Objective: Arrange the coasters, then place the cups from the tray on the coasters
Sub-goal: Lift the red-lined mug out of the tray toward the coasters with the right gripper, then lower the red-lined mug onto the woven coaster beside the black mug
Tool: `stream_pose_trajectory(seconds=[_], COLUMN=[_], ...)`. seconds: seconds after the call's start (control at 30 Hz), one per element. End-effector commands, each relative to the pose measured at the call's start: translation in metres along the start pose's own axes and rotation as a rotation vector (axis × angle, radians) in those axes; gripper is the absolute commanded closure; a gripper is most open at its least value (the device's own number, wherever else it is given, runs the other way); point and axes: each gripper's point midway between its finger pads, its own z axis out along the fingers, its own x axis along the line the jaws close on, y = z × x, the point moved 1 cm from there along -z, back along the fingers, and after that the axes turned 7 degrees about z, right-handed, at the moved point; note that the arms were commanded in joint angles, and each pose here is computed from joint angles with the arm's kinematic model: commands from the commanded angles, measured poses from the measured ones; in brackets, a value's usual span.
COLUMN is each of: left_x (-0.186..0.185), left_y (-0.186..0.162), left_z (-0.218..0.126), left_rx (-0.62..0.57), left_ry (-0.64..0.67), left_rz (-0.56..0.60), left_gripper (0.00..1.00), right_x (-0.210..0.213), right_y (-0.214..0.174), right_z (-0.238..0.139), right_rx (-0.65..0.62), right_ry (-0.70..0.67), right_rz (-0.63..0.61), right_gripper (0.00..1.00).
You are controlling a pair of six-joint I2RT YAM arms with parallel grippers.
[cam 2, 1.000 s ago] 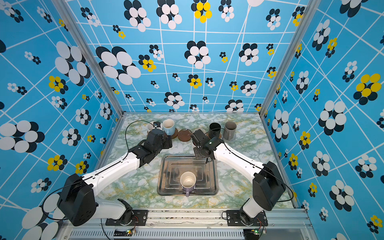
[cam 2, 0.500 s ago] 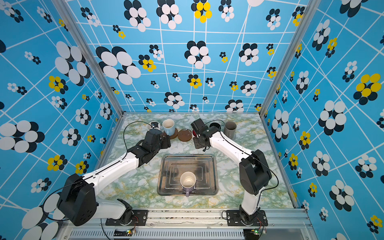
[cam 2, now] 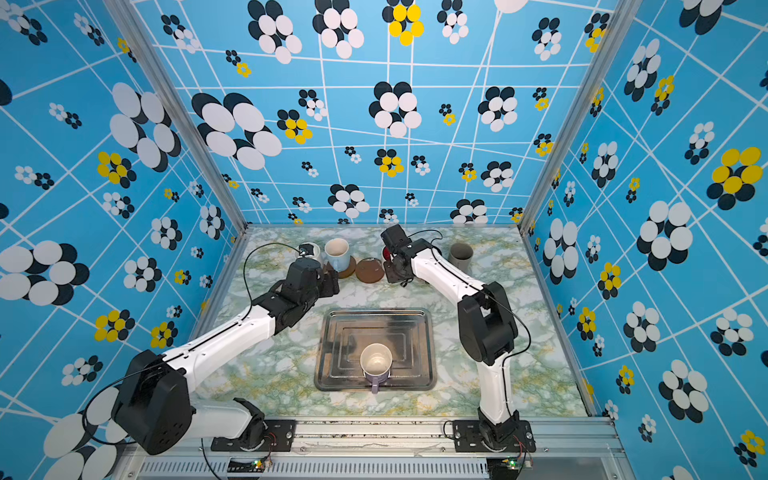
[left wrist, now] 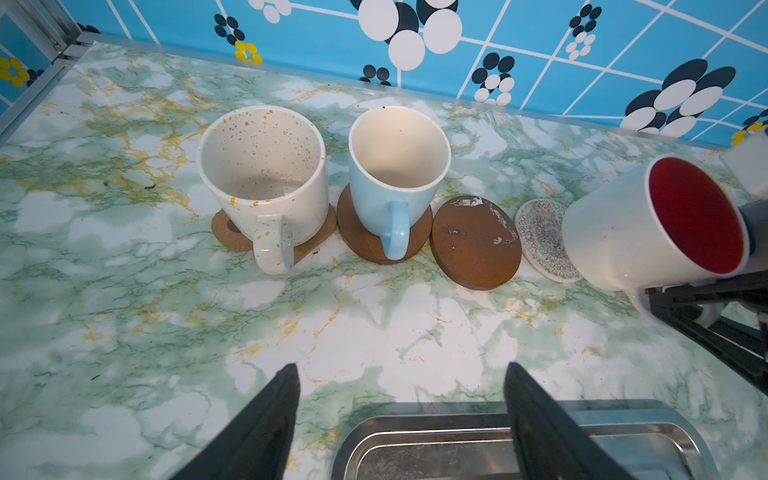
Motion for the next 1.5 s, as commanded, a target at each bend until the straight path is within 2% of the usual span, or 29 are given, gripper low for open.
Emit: stream_pose_trajectory(seconds=[0.0,0.37,1.47], left_x=[0.002,0.003,0.005], left_y=[0.002,0.002,0.001], left_z=[-0.003,-0.001,-0.002], left_rx=[-0.012,-0.008,-0.004], left_ry=[-0.005,-0.003,0.003], left_rz=[-0.017,-0.017,-0.019], left_gripper=[0.21,0.22,0.22], right_x=[-0.001,-0.017,-0.025], right_y=[0.019,0.024,0.023], right_z=[-0.003,0.019,0.049], right_rx=[-0.038,-0.006,0.045], right_ry=[0.006,-0.017,-0.015], right_rz=[-0.001,0.021,0.042], right_gripper=[1.0,1.0,1.0])
